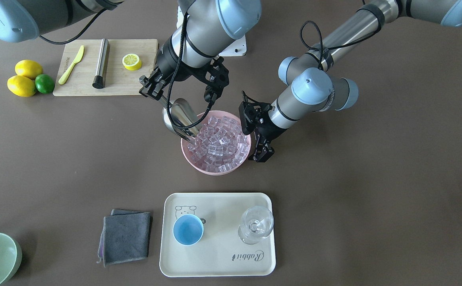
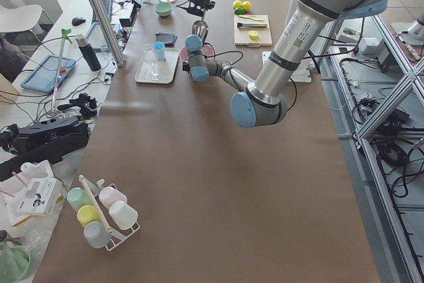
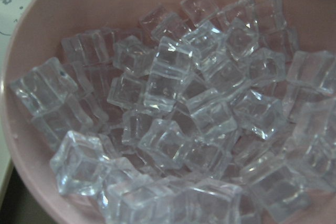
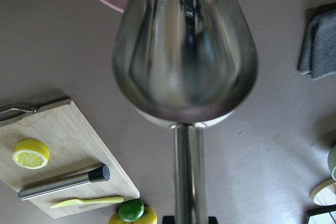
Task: Put ice in cup with scoop
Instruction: 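Lower the scoop with the right gripper into the ice cubes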
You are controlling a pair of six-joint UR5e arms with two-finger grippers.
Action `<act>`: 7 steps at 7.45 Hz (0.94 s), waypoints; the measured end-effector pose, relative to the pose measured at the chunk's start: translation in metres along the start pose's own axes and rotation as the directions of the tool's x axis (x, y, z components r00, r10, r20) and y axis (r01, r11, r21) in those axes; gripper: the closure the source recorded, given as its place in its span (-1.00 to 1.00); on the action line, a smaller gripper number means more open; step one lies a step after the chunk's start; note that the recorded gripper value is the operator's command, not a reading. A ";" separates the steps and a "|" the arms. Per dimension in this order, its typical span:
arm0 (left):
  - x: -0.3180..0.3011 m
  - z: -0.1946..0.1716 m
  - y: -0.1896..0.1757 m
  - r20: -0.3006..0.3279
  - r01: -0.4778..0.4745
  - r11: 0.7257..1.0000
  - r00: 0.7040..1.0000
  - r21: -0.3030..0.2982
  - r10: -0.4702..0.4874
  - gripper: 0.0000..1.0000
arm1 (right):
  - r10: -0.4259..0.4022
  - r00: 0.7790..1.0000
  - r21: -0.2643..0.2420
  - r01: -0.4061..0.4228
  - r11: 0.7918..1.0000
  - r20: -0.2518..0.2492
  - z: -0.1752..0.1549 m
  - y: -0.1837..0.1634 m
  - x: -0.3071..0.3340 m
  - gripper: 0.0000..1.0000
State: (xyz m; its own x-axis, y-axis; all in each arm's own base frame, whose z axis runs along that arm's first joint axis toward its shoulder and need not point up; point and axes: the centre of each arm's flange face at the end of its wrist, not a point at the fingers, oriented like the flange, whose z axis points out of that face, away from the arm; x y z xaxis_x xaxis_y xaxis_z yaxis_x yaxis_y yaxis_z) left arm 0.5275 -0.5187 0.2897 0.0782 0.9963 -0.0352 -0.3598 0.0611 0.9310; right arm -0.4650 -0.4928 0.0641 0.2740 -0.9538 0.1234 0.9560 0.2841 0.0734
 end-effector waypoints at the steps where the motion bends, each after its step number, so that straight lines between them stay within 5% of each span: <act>1: 0.000 0.000 0.001 0.000 -0.001 1.000 1.000 0.000 0.001 -0.98 | -0.012 1.000 -0.013 0.012 1.000 -0.006 0.003 -0.013 -0.004 1.00; 7: 0.005 0.004 0.007 -0.006 -0.002 1.000 1.000 -0.004 0.002 -0.99 | -0.044 0.998 -0.038 0.042 0.998 -0.051 0.029 -0.054 -0.014 1.00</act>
State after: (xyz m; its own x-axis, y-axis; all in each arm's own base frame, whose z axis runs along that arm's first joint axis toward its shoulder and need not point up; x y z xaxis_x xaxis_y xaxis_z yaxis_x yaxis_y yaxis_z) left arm 0.5289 -0.5139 0.2971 0.0713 0.9968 -0.0352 -0.3636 0.0589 0.9297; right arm -0.5231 -0.4922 0.0868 0.2366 -0.9691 0.0697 0.9700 0.2397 0.0409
